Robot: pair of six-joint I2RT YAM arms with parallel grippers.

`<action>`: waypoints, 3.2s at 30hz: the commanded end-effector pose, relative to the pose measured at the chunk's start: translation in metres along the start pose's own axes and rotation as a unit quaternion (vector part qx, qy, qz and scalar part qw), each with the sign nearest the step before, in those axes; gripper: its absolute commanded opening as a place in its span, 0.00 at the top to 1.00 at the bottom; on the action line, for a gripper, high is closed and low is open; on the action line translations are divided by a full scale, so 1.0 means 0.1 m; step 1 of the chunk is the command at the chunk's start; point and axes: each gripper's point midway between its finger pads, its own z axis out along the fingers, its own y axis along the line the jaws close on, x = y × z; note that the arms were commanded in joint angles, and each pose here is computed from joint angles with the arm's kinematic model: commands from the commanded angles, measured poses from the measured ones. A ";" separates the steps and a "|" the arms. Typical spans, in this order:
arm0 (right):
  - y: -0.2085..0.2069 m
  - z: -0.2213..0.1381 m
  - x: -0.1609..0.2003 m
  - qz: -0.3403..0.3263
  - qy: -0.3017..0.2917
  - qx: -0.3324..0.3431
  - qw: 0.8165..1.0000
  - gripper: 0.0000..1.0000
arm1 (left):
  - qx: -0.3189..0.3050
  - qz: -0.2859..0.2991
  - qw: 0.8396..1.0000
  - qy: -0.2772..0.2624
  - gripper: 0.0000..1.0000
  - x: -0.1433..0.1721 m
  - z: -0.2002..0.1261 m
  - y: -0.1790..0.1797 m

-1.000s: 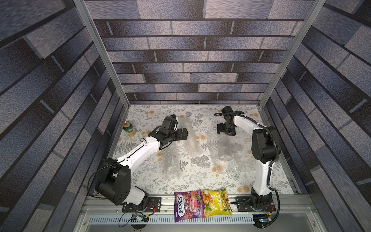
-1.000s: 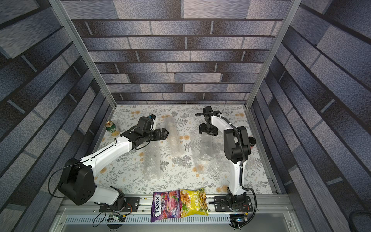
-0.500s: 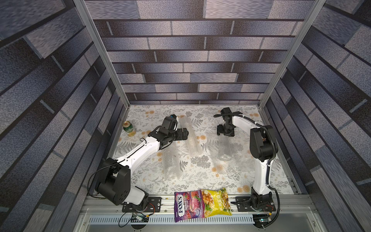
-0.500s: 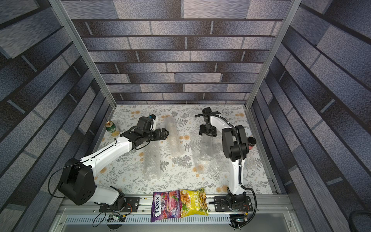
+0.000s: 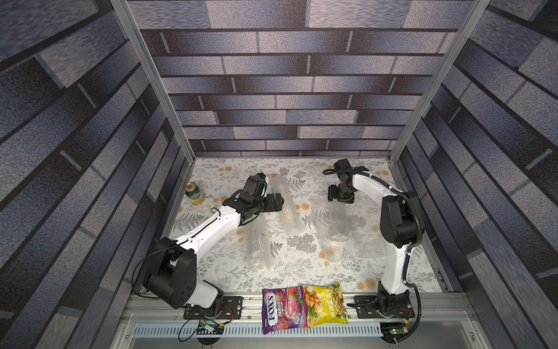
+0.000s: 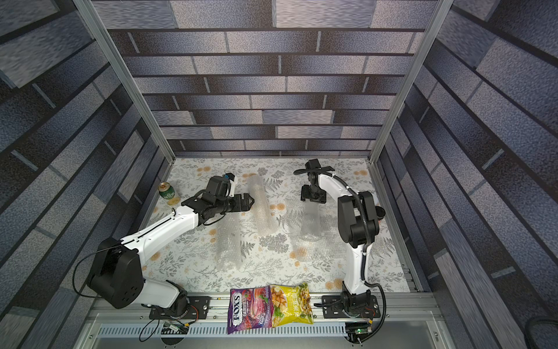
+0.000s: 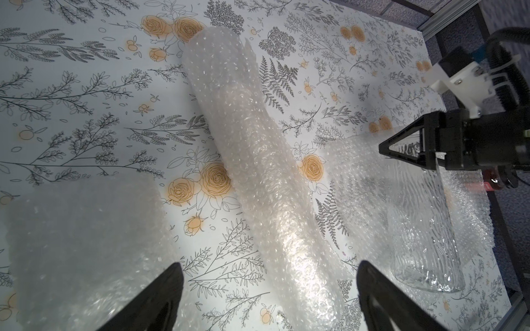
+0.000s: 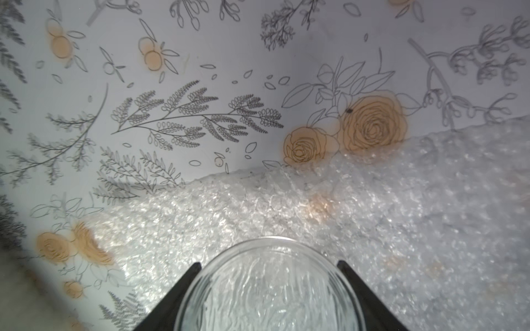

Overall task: Unwrap the vase from the bubble wrap
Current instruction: Pick up the vase from the bubble wrap, then place the vase at the center of the board.

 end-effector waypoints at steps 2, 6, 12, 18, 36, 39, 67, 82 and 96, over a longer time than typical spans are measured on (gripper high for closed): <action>0.02 -0.45 0.02 -0.007 -0.038 -0.011 0.999 0.56 | 0.012 0.016 1.000 0.003 0.05 0.00 0.00 -0.10; -0.01 -0.65 0.10 -0.007 -0.059 -0.017 0.998 0.58 | 0.015 0.022 1.000 0.003 0.05 0.00 0.00 -0.16; -0.06 -0.89 0.18 -0.003 -0.111 -0.033 0.993 0.61 | 0.020 0.028 0.999 0.006 0.05 -0.01 0.01 -0.24; -0.01 -1.15 0.07 0.000 -0.203 -0.053 0.978 0.64 | 0.026 0.026 0.999 0.003 0.05 -0.05 0.04 -0.29; 0.37 -2.24 -0.35 -0.027 -0.492 -0.088 0.866 0.67 | 0.035 0.021 0.999 -0.001 0.05 -0.17 0.11 -0.30; 0.43 -2.30 -0.48 -0.025 -0.527 -0.089 0.845 0.67 | 0.041 0.018 0.999 -0.006 0.05 -0.23 0.12 -0.30; 1.55 -2.04 -1.69 -0.093 -0.648 -0.083 0.751 0.67 | 0.031 -0.005 0.999 -0.021 0.05 -0.56 0.12 -0.02; 1.78 -1.58 -1.99 -0.111 -0.641 -0.076 0.756 0.68 | 0.025 -0.004 0.999 -0.021 0.05 -0.60 0.10 0.03; 1.73 -1.31 -1.99 -0.097 -0.639 -0.066 0.760 0.69 | 0.022 -0.005 1.000 -0.018 0.05 -0.60 0.08 0.07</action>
